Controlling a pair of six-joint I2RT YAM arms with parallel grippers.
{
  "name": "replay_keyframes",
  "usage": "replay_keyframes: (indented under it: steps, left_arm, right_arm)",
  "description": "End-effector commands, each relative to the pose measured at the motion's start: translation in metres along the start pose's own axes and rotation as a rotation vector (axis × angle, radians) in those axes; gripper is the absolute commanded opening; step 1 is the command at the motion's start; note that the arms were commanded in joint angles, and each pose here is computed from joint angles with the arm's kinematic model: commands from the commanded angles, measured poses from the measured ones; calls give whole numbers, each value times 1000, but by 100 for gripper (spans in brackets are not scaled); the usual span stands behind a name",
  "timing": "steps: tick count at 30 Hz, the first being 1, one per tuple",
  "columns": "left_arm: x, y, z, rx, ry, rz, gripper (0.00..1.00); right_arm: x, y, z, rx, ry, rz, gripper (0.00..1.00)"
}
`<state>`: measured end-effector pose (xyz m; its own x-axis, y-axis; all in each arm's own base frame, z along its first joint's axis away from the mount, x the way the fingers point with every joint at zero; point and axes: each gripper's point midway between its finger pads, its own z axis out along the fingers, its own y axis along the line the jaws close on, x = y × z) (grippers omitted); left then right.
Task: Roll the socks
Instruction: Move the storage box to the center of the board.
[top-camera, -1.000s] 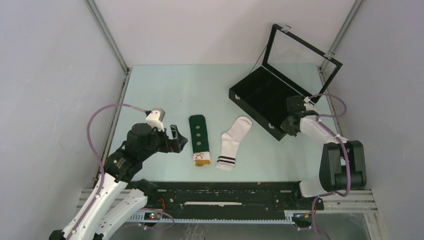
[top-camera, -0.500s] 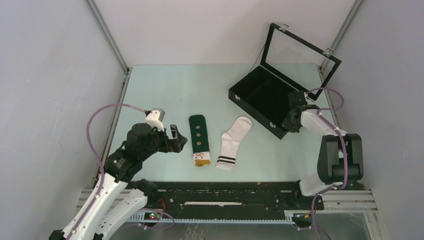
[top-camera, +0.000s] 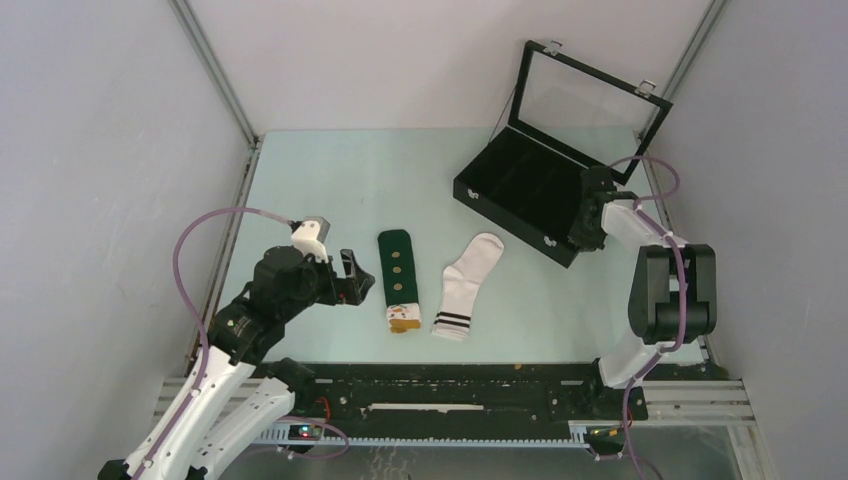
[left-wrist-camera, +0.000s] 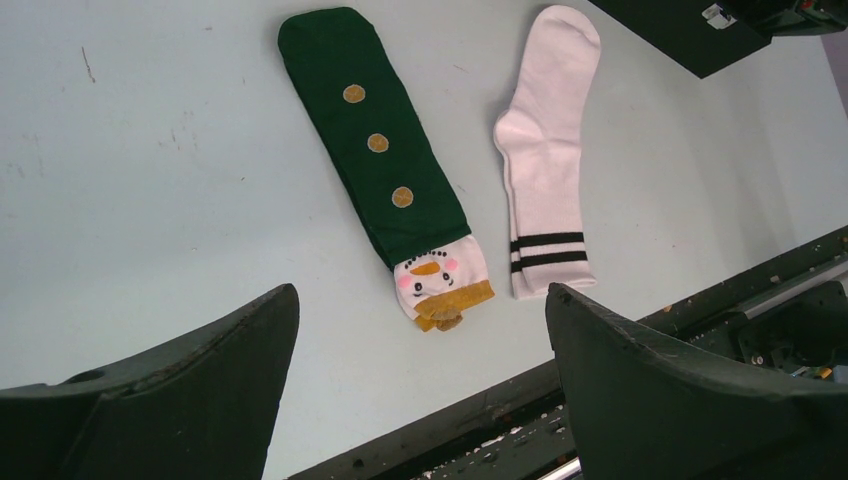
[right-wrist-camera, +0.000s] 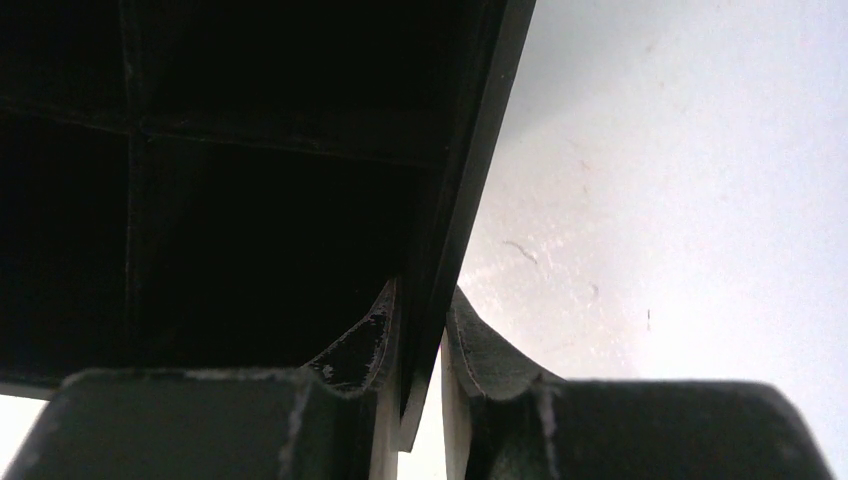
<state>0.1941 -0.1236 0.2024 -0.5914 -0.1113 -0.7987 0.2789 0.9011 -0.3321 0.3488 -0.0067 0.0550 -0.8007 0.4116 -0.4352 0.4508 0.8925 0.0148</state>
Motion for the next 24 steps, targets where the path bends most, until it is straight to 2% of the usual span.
replay_keyframes:
  steps: [1, 8, 24]
  left_arm:
    - [-5, 3, 3, -8, -30, 12, 97]
    - [-4, 3, 3, -9, -26, 13, 97]
    - [-3, 3, 4, -11, -21, 10, 97]
  right_arm:
    - [-47, 47, -4, -202, -114, -149, 0]
    - [-53, 73, 9, -312, -60, -294, 0]
    - [-86, 131, 11, -461, -255, -606, 0]
